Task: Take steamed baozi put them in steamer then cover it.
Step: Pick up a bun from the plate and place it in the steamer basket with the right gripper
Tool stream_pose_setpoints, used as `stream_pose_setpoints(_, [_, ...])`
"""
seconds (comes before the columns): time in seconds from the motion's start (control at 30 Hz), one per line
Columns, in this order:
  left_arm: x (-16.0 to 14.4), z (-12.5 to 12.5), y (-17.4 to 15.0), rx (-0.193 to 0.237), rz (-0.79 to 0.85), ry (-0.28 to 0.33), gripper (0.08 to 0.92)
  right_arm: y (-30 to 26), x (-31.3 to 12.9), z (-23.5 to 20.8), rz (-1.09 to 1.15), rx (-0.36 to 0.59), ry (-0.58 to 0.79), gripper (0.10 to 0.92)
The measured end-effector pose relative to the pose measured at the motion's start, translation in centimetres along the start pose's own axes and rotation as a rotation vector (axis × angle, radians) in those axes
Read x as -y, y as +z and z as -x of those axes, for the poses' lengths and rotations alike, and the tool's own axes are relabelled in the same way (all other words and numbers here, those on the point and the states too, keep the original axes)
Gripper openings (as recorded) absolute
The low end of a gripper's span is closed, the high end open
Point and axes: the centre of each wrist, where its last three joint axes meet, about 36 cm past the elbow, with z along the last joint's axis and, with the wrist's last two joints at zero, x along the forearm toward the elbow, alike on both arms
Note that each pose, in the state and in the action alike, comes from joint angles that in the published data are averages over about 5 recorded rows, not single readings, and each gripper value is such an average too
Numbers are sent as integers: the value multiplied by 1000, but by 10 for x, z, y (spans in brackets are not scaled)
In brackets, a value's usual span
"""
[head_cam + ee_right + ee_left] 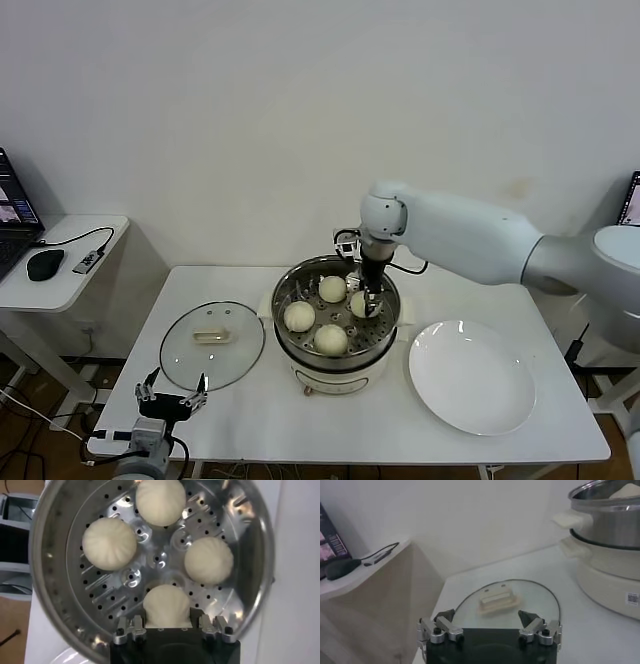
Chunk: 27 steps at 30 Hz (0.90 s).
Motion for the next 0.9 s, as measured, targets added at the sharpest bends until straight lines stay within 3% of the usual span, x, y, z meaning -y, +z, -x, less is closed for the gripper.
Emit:
stream_pose_setpoints(0.4, [0,3,0,1,-2,1,823,3,-5,11,0,-11,-13,563])
stream_pose_setpoints(0.7, [1,3,-2,3,-3,4,823,12,-8,-1,18,15,5,790])
stream_pose_setpoints(0.9, [1,2,-2,2,-10,3,823,27,-12,-28,32,47,33,822])
